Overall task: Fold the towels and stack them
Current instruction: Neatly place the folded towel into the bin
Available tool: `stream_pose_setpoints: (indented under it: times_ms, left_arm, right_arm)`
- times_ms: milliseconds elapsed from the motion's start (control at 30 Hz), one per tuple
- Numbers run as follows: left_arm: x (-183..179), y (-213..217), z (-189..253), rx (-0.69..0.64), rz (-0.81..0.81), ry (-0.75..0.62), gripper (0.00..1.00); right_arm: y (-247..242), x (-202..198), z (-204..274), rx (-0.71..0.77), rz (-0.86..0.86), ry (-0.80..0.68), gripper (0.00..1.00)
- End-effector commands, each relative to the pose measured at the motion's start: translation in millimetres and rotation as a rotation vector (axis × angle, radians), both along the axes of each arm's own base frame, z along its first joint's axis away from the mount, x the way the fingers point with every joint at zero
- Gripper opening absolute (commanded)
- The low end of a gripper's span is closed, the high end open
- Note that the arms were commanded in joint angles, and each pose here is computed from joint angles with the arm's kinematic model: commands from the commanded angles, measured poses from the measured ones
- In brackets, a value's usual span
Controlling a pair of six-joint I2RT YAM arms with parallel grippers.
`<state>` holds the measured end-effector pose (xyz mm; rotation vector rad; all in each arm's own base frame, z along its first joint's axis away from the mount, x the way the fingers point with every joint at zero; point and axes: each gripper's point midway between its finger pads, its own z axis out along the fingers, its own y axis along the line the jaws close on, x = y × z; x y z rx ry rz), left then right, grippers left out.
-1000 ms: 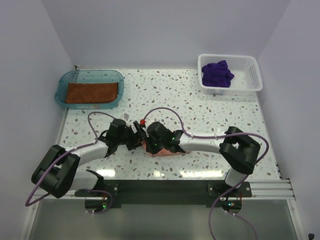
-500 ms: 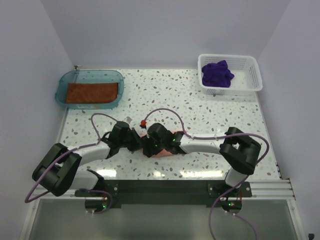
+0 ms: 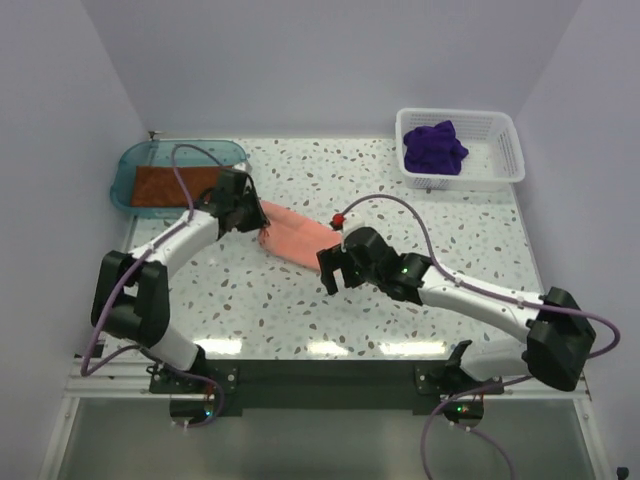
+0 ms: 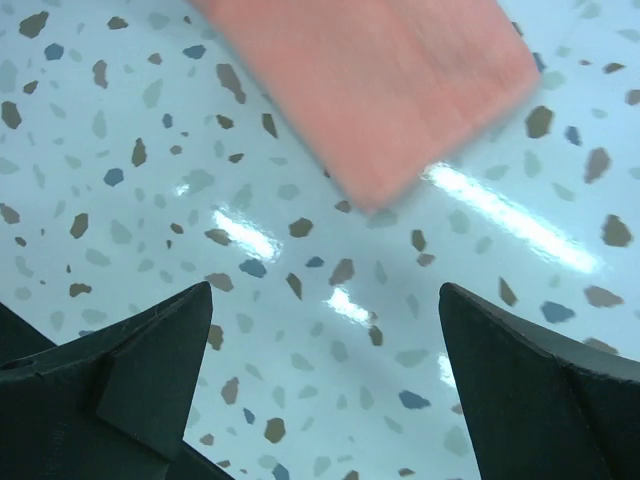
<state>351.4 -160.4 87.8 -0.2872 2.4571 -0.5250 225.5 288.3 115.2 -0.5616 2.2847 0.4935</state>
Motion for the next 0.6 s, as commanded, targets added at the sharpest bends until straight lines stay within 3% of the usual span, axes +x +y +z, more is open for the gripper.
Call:
stream_pose_setpoints:
  times_ms: [0,100,300,567]
  left_arm:
    - [55,41,38,0.178,-0.007,-0.081,0.00]
    - [81,66,40,0.262,0.013,-0.049,0.00]
    - [152,114,97,0.335,0.083,-0.133,0.00]
    - [183,185,124,0.510,0.131,-0.112,0.00]
  right_arm:
    - [-43,-1,4,-0.111,-0.049,-0.039,0.99]
    - [-57,2,11,-0.127,-0.070,-0.062,0.99]
    - [-69,3,9,-0.173,-0.072,-0.072,0.99]
    - [-64,12,5,-0.203,-0.055,-0.058,0.99]
